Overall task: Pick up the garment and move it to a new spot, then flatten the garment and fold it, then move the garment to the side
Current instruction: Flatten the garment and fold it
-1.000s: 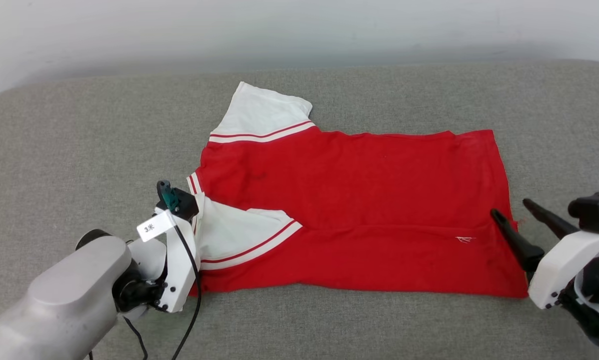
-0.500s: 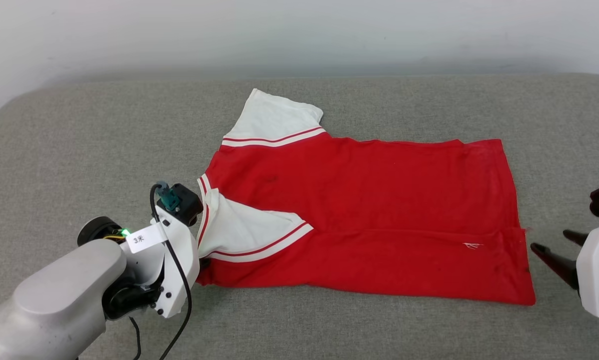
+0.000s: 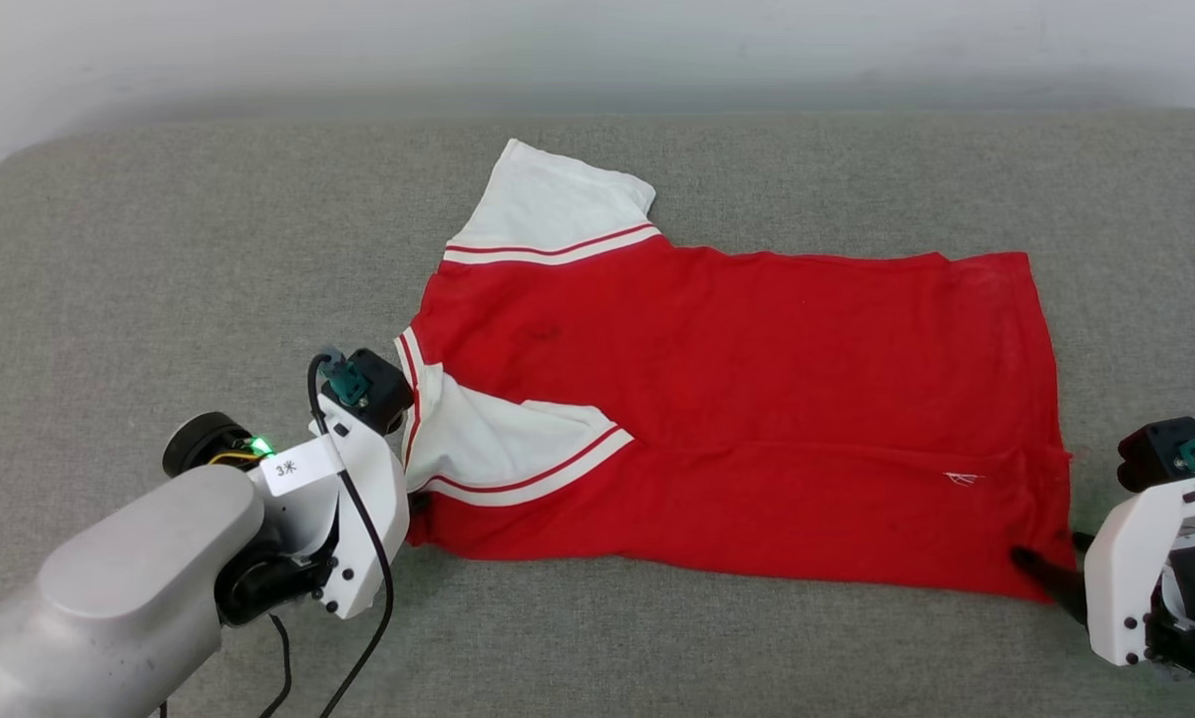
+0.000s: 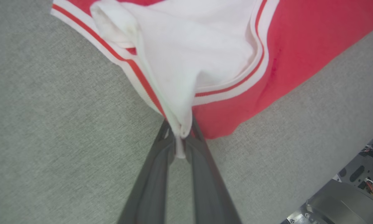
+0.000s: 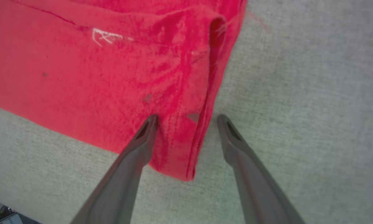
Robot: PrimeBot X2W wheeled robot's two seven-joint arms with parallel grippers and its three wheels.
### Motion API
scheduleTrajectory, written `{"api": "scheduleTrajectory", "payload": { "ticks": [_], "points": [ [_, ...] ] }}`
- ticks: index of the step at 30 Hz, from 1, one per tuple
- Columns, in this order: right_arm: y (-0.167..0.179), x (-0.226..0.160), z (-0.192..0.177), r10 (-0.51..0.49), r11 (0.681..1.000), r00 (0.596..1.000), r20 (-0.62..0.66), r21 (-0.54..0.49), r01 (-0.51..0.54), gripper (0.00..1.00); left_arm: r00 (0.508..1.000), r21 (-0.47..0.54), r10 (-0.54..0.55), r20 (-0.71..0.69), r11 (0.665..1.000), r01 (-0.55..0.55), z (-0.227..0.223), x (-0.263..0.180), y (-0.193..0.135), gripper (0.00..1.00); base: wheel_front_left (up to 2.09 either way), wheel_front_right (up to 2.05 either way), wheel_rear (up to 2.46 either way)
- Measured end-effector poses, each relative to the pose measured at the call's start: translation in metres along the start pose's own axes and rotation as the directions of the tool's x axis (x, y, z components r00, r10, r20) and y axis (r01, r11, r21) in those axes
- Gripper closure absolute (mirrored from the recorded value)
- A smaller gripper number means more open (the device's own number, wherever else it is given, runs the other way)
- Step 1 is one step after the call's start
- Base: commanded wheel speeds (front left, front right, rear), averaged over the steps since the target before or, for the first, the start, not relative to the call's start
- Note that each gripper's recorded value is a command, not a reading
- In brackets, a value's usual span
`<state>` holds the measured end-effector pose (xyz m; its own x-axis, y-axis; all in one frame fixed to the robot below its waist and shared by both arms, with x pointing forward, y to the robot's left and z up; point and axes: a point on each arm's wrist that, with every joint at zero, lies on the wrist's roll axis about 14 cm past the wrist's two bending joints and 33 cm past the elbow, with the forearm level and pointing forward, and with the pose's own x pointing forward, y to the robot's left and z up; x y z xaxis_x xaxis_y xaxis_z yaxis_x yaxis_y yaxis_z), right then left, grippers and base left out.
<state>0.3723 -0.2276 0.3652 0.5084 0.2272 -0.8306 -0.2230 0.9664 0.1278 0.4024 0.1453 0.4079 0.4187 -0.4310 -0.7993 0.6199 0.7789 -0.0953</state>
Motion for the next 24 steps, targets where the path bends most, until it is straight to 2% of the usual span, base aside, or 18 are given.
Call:
{"api": "scheduleTrajectory", "payload": {
  "ticks": [6, 7, 8, 9, 15, 24],
  "points": [
    [0.002, 0.009, -0.007, 0.000, 1.000, 1.000, -0.008, -0.010, 0.000, 0.00, 1.000, -0.010, -0.001, -0.001, 1.000, 0.001, -0.002, 0.003, 0.001, 1.00, 0.00, 0.00, 0.00],
    [0.003, 0.009, -0.006, 0.001, 1.000, 1.000, 0.005, -0.014, -0.001, 0.24, 1.000, -0.011, -0.002, 0.001, 1.000, 0.002, -0.002, 0.003, 0.001, 1.00, 0.00, 0.00, 0.00],
    [0.004, 0.008, -0.005, 0.003, 1.000, 1.000, 0.015, -0.016, -0.003, 0.70, 1.000, -0.014, -0.002, 0.003, 1.000, 0.002, -0.002, 0.003, 0.001, 1.00, 0.00, 0.00, 0.00],
    [0.005, 0.007, -0.003, 0.006, 1.000, 1.000, 0.028, -0.018, -0.005, 1.00, 1.000, -0.018, -0.003, 0.007, 1.000, 0.003, -0.002, 0.002, 0.000, 1.00, 0.00, 0.00, 0.00],
    [0.006, -0.013, 0.016, 0.013, 0.998, 0.987, 0.162, -0.058, -0.004, 1.00, 0.999, -0.043, 0.007, 0.048, 0.999, -0.005, -0.006, -0.011, -0.005, 1.00, 0.00, 0.00, 0.00],
    [0.004, -0.045, 0.023, 0.018, 0.996, 0.969, 0.246, -0.085, 0.003, 1.00, 0.996, -0.055, 0.021, 0.083, 0.998, -0.016, -0.017, -0.035, -0.012, 1.00, 0.00, 0.00, 0.00]
  ]
}}
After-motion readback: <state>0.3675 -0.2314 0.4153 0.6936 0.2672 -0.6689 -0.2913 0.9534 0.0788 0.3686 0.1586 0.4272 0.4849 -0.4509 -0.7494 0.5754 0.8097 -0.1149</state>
